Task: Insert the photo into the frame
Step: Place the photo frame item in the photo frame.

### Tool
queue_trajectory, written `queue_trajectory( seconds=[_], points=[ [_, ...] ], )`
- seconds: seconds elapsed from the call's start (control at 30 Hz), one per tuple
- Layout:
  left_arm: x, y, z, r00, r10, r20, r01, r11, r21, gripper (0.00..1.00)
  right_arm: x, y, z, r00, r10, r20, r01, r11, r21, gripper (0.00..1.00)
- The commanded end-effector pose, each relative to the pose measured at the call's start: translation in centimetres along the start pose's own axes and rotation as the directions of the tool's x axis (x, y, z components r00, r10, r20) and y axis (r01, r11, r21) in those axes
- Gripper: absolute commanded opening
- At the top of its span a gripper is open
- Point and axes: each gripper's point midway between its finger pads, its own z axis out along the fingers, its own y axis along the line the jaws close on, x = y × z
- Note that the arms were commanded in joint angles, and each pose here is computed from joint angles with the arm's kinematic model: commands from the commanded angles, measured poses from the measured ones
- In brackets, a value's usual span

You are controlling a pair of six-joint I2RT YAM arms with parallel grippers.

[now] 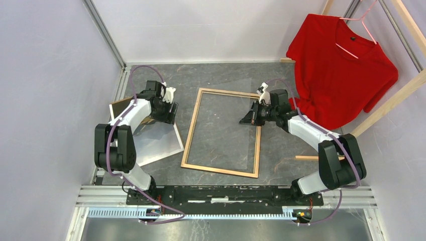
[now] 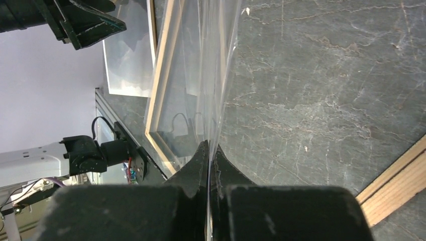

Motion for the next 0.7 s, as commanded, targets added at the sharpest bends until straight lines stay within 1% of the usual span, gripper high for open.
queue_trajectory(
  seconds=[0.0,0.27,0.67],
  points=[
    [-1.1,-0.4,-0.5,0.997,0.037,0.068,-0.038,0.999,0.008,0.73,-0.4,-1.3,0.1,0.999,-0.047,0.016,0.047,0.998,0.047,0.0],
    [-1.1,-1.0,-0.3,0.996,0.055,0.065,-0.055,0.998,0.004,0.72,0.5,-4.5,-0.3,0.999,-0.042,-0.011,0.043,0.984,0.174,0.0],
    [-1.5,-2.5,-0.2,0.993,0.099,0.062,-0.099,0.995,-0.005,0.72,1.2,-6.1,-0.3,1.0,-0.022,-0.014,0.024,0.979,0.203,0.0]
  ],
)
